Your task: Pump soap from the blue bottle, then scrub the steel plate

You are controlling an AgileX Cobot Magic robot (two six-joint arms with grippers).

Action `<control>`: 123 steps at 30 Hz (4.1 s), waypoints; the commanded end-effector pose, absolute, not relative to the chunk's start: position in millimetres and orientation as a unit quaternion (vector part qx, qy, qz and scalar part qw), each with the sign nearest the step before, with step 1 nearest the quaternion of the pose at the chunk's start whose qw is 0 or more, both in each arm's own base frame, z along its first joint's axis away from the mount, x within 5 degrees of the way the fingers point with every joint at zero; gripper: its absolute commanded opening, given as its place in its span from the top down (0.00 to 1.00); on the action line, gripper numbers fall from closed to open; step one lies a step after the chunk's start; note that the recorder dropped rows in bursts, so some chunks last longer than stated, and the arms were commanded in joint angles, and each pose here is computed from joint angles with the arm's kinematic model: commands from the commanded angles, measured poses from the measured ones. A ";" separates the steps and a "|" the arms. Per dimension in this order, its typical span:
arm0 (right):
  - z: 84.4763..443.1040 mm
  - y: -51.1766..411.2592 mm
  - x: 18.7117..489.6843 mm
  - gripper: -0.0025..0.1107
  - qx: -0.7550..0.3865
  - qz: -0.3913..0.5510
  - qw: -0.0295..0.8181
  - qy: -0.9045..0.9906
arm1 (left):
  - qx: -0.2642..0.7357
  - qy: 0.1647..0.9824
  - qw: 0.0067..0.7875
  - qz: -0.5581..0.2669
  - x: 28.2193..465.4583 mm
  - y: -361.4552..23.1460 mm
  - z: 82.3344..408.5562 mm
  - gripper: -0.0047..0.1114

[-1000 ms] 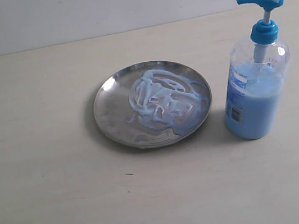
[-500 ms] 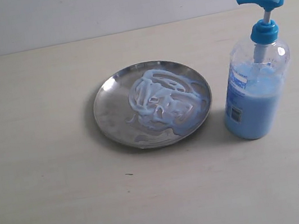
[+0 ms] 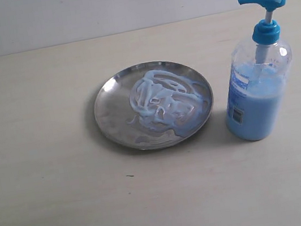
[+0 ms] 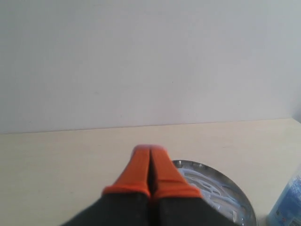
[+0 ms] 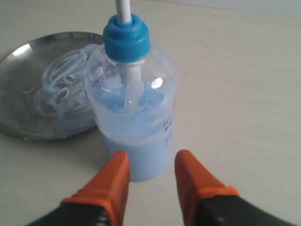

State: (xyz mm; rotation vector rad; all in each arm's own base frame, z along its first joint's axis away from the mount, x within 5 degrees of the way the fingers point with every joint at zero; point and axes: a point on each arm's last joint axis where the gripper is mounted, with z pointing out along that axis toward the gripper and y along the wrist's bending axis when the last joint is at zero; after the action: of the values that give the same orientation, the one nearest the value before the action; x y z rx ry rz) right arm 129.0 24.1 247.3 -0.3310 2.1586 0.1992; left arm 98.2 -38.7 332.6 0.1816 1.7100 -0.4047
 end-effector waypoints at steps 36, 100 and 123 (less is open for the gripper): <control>188.1 51.8 193.9 0.31 -0.073 0.083 0.386 0.916 | 0.078 0.745 0.637 -0.183 98.9 -39.8 335.1 0.96; 126.8 80.7 235.3 0.46 -0.048 0.044 0.537 0.841 | 0.079 0.753 0.627 -0.181 101.9 -41.0 330.8 0.96; 137.5 85.7 248.4 0.76 -0.046 0.049 0.581 0.811 | 0.079 0.753 0.627 -0.181 101.9 -41.0 330.8 0.96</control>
State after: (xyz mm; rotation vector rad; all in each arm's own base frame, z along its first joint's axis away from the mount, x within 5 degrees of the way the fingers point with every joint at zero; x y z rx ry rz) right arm 242.9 83.5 128.5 -0.0931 1.9775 0.1146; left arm 101.6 -40.0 330.8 0.1832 1.7271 -0.4020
